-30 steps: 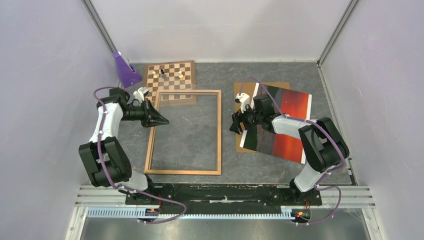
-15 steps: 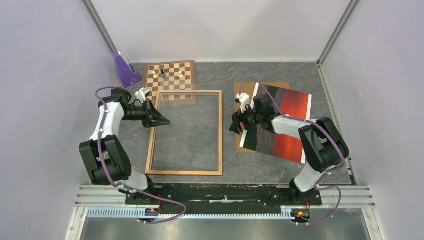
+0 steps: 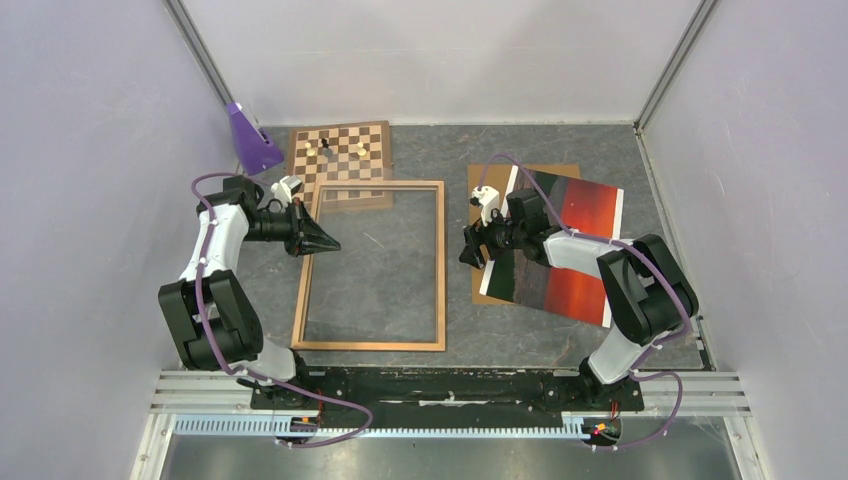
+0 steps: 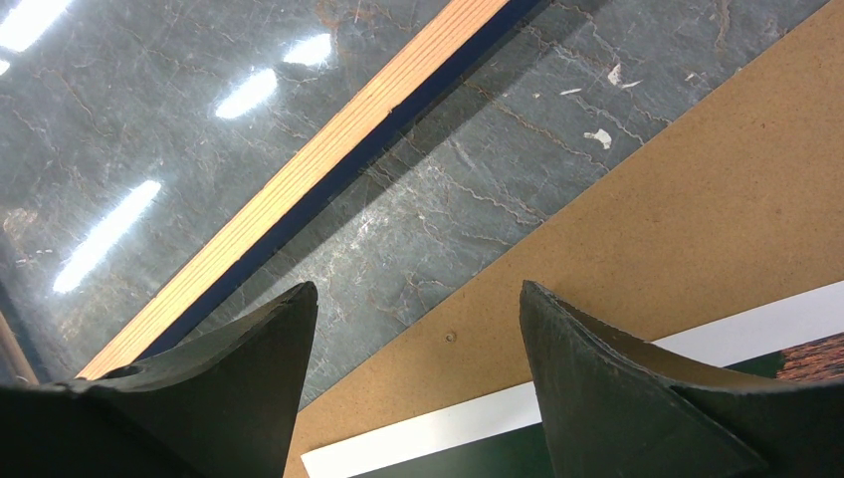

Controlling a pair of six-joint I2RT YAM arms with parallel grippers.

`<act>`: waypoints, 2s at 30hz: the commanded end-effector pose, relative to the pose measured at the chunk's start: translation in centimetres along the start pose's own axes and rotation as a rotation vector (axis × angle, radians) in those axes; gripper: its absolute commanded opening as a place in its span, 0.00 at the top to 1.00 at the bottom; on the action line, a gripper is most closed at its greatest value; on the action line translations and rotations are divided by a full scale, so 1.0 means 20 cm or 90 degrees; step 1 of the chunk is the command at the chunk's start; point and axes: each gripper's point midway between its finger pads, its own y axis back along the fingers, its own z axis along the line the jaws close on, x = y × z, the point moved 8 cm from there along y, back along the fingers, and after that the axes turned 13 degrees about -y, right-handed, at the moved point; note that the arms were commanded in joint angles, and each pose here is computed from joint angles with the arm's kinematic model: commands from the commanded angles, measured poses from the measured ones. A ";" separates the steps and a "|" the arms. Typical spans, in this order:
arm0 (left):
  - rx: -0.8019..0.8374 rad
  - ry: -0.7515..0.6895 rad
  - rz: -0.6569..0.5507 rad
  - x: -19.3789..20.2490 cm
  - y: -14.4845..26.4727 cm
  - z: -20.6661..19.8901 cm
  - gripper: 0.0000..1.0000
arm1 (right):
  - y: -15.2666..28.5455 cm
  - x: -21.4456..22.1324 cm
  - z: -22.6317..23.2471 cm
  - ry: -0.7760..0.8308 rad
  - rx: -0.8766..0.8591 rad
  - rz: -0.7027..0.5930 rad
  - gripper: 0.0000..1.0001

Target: Put the photo into the frame

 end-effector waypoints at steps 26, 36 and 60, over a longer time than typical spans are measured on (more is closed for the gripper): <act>0.004 -0.036 0.004 0.02 0.01 -0.04 0.98 | 0.01 -0.06 0.02 0.024 -0.007 -0.022 0.23; -0.004 -0.034 0.007 0.02 0.01 -0.04 0.98 | 0.00 -0.05 0.01 0.023 -0.006 -0.019 0.23; 0.009 -0.025 0.007 0.03 -0.01 -0.04 0.98 | -0.12 -0.17 0.06 -0.015 -0.034 -0.028 0.24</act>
